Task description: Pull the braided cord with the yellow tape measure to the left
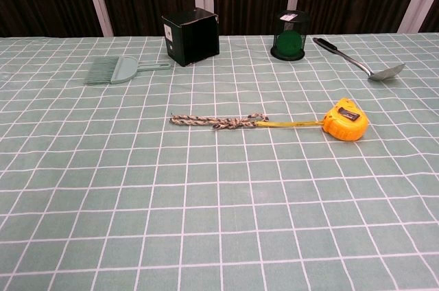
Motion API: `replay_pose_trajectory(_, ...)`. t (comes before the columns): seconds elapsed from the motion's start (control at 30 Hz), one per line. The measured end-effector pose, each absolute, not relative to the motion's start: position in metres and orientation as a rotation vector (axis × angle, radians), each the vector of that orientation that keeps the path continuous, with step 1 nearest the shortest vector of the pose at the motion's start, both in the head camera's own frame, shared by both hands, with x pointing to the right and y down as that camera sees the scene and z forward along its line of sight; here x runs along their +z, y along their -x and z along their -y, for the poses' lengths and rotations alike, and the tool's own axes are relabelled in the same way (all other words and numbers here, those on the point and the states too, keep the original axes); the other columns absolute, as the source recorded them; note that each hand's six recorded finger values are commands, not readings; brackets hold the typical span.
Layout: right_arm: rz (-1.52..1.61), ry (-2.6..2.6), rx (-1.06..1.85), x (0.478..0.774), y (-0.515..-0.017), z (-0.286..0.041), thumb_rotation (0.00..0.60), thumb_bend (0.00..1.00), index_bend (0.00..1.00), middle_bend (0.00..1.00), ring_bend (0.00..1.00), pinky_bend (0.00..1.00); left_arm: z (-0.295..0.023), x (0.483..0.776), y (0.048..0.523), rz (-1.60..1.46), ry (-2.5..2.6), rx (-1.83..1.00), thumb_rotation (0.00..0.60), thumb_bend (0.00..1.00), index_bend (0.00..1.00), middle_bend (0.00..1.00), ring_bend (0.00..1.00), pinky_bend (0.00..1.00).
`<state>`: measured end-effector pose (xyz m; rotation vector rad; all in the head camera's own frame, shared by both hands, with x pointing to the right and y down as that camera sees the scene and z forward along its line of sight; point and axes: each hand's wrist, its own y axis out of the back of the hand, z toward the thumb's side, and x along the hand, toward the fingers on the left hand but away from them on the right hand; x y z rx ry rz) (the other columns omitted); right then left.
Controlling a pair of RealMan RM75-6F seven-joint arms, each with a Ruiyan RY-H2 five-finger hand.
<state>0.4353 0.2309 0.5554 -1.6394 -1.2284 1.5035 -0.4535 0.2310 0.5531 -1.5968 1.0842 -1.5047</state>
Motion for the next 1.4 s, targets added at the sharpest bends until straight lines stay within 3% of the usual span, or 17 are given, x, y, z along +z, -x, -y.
replay_pose_trajectory(0.37, 1.235, 1.65, 1.508, 0.557, -0.434, -0.23, 0.6, 0.12, 0.0, 0.0, 0.0, 0.0, -0.229, 0.553, 0.454, -1.083, 1.608, -1.512, 0.6, 0.0, 0.0, 0.0, 0.0, 0.0)
replay_pose_trajectory(0.67, 1.257, 1.663, 1.518, 0.559, -0.434, -0.23, 0.6, 0.12, 0.0, 0.0, 0.0, 0.0, -0.2, 0.556, 0.437, -1.028, 1.631, -1.461, 0.6, 0.06, 0.05, 0.0, 0.0, 0.0)
replay_pose_trajectory(0.9, 1.28, 1.694, 1.525, 0.561, -0.434, -0.229, 0.6, 0.12, 0.0, 0.0, 0.0, 0.0, -0.142, 0.562, 0.379, -0.882, 1.668, -1.314, 0.6, 0.2, 0.21, 0.0, 0.0, 0.0)
replay_pose_trajectory(1.07, 1.299, 1.705, 1.531, 0.562, -0.435, -0.228, 0.6, 0.12, 0.0, 0.0, 0.0, 0.0, -0.119, 0.572, 0.345, -0.814, 1.703, -1.257, 0.6, 0.26, 0.3, 0.0, 0.0, 0.0)
replay_pose_trajectory(1.4, 1.34, 1.731, 1.553, 0.565, -0.438, -0.228, 0.6, 0.12, 0.0, 0.0, 0.0, 0.0, -0.072, 0.635, 0.246, -0.692, 1.792, -1.25, 0.6, 0.32, 0.39, 0.0, 0.0, 0.0)
